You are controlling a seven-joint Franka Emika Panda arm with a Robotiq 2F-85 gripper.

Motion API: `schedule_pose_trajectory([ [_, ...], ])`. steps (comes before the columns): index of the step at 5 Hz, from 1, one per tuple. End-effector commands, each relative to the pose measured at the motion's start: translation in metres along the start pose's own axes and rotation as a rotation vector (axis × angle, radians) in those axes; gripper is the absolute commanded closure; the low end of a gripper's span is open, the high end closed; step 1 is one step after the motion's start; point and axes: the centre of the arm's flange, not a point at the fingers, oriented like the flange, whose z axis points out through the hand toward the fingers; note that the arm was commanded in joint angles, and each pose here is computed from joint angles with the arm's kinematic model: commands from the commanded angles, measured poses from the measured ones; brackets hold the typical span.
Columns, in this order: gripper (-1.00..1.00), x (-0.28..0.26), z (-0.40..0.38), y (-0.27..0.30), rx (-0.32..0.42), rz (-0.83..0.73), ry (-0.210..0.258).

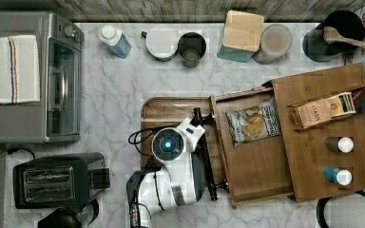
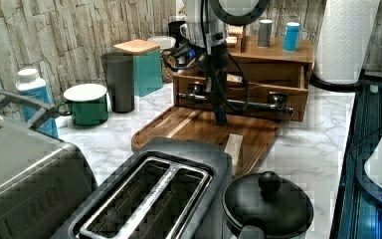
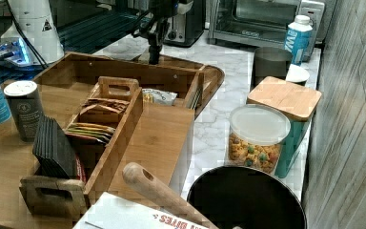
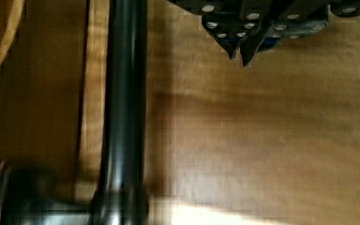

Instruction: Close the drawer.

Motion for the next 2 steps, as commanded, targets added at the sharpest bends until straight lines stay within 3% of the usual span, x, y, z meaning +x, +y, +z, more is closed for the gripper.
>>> schedule_pose_trajectory([
  [1, 1.00, -0.015, -0.018, 0.046, -0.060, -0.077, 0.081],
  [2, 1.00, -0.019, -0.027, 0.062, -0.089, -0.094, 0.139],
])
